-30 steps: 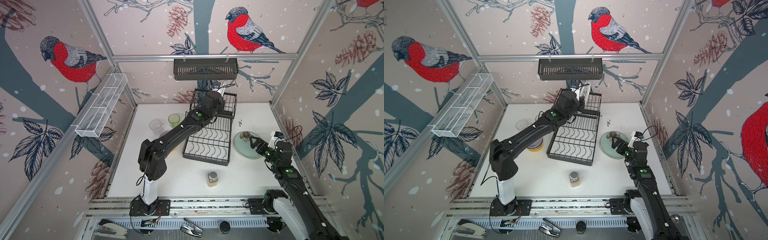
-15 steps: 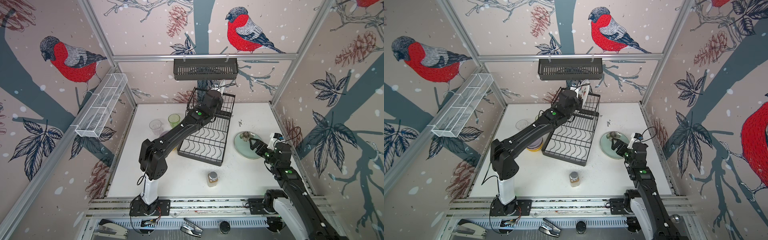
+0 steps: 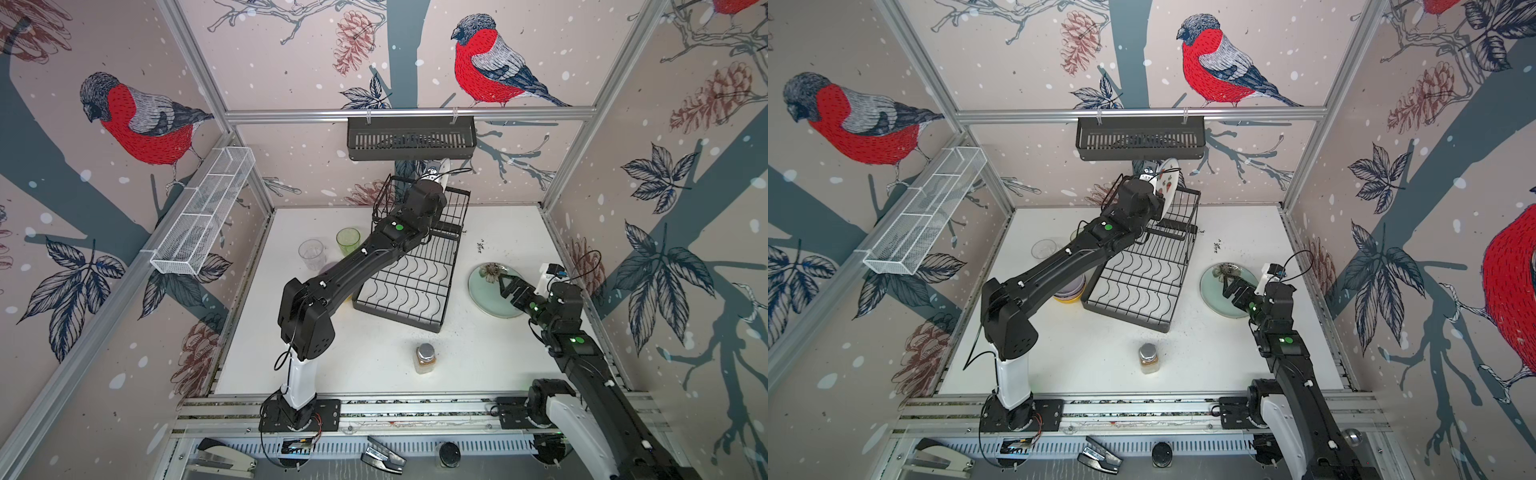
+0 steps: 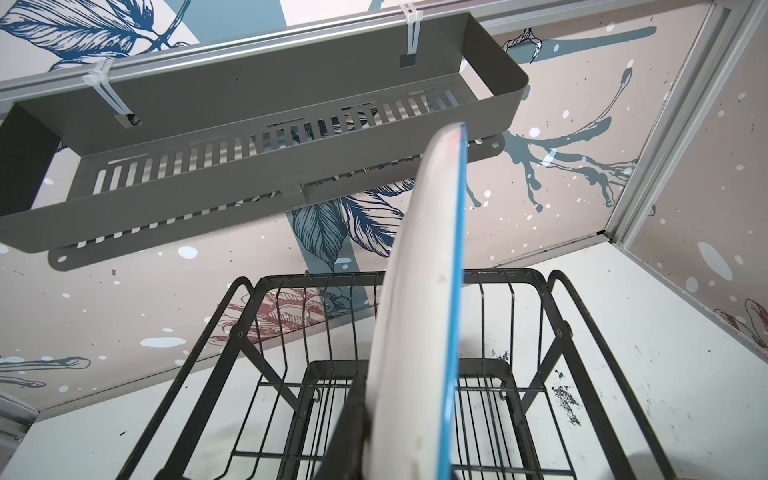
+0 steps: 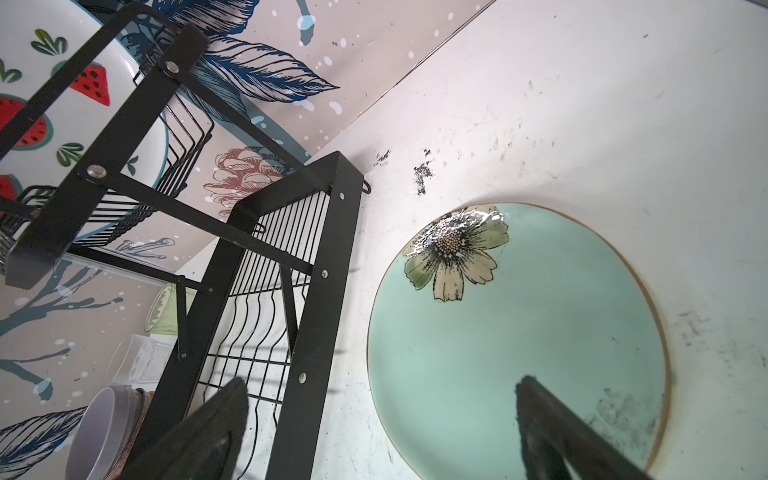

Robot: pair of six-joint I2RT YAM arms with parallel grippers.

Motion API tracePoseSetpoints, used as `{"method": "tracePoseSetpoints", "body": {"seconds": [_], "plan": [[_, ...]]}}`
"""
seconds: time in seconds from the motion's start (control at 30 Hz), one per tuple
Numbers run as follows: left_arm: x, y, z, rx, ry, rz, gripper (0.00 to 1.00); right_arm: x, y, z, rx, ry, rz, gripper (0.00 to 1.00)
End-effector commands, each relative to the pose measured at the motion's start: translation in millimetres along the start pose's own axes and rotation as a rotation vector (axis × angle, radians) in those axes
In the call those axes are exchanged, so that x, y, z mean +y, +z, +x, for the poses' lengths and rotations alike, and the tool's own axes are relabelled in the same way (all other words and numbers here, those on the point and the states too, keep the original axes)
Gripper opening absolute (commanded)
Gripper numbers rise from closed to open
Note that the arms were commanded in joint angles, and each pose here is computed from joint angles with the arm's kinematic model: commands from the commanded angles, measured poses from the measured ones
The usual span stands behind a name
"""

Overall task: Unload the mixed dishes from the dish rack
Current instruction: 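Close the left gripper on the watermelon plate rim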

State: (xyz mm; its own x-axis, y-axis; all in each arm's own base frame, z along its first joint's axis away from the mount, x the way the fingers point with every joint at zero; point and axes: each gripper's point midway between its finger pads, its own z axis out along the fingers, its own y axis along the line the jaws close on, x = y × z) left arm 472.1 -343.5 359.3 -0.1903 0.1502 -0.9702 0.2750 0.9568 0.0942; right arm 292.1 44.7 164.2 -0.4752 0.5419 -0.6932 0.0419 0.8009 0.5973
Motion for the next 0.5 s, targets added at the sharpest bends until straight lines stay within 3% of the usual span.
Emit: {"method": "tracePoseSetpoints", "body": {"seconds": [0.0, 0.47], "plan": [[-3, -5, -26, -0.086, -0.107, 0.037, 0.00, 3, -1, -7, -0.023, -0.024, -0.007, 1.00], [4, -21, -56, -0.195, -0.111, 0.037, 0.00, 7, -2, -15, -0.036, -0.045, -0.002, 1.00]]}}
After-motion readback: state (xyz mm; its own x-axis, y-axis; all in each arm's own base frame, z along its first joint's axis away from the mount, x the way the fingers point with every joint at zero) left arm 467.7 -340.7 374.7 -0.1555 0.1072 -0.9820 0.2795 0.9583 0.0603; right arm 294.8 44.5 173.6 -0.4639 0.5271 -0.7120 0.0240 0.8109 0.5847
